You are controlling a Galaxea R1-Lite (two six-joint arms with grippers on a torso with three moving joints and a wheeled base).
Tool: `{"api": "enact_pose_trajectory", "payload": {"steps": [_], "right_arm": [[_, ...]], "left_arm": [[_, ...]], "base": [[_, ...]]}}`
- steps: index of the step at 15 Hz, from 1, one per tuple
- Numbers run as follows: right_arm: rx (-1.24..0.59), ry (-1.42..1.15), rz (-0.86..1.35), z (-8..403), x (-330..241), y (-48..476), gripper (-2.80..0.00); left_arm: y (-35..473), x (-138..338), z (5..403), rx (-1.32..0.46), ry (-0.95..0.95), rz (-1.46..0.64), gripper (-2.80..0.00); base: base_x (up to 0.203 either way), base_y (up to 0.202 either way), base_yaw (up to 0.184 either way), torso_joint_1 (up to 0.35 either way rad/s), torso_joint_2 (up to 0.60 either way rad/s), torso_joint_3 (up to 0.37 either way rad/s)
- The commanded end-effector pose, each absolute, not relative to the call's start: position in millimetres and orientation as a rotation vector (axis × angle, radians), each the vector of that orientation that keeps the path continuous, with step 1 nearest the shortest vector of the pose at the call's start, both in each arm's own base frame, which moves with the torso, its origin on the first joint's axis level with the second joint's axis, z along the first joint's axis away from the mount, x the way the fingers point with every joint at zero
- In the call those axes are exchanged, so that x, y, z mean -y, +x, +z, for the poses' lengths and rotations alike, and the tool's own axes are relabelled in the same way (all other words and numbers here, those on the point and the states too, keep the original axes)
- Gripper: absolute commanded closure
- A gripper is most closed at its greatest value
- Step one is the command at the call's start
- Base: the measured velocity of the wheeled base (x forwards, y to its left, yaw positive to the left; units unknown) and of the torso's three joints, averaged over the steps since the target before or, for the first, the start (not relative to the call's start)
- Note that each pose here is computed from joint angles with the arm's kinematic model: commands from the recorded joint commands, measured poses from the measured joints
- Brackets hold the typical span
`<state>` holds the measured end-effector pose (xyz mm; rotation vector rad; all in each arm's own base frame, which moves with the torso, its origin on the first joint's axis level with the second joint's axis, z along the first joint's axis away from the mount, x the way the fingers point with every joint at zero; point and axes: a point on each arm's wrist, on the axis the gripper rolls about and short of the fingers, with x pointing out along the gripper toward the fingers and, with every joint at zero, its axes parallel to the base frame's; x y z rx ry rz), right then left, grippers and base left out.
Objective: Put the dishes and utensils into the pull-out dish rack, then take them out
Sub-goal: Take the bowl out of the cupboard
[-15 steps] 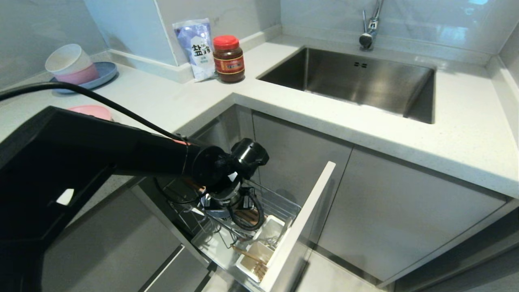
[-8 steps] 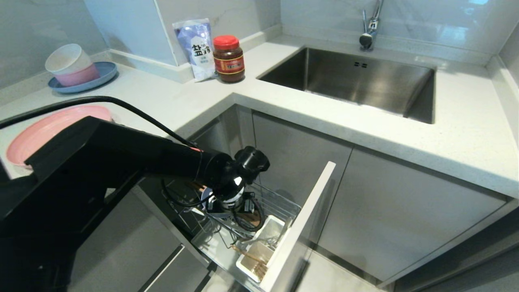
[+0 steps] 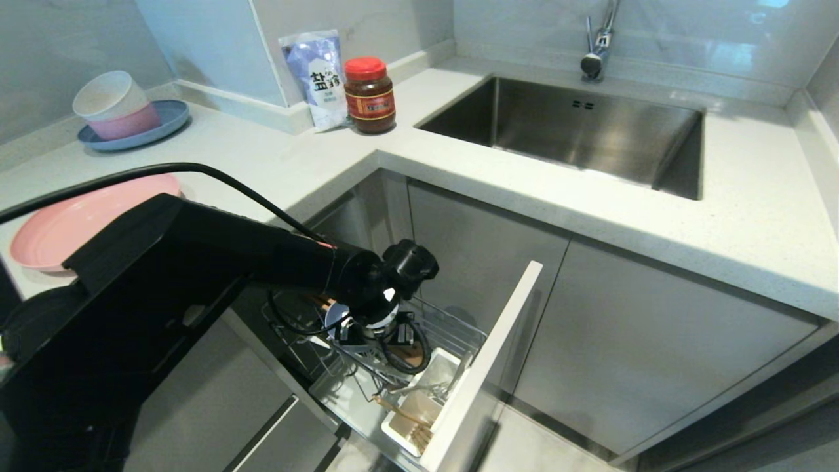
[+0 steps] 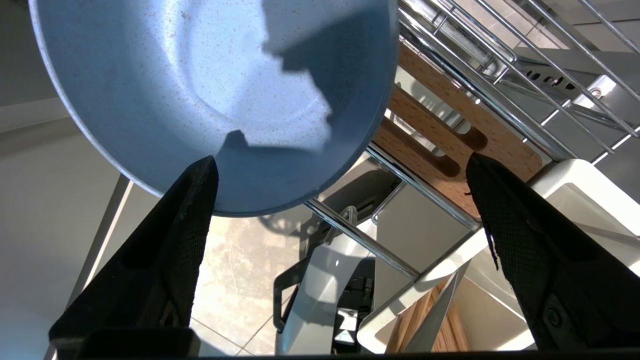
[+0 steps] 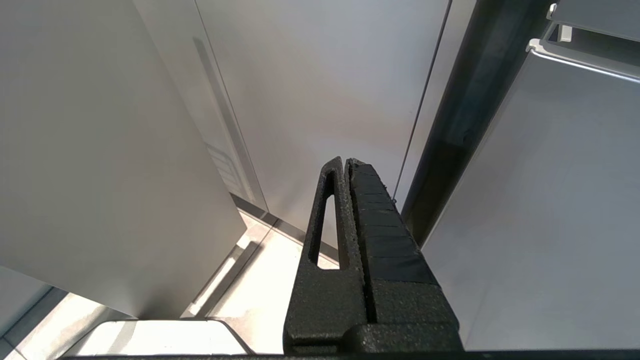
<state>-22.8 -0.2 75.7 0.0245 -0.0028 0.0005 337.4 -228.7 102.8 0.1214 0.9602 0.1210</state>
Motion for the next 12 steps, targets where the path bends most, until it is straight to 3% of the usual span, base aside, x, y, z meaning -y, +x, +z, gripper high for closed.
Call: {"api": "enact_pose_trajectory", "payload": {"steps": [1,12], "right_arm": [[0.005,0.025,0.000,75.1,0.2,-23.0,0.00],[0.006,0.025,0.000,75.2,0.2,-23.0,0.00]], "left_arm": [[337.1,229.3,101.7,-0.962,0.122,0.126,0.00],[331.5,232.9,111.4,-0.941,0.108,0.113,0.00]], "base": [[0.000,0.000,0.000,0.000,0.00,0.000],[0.000,0.000,0.000,0.000,0.00,0.000]]}}
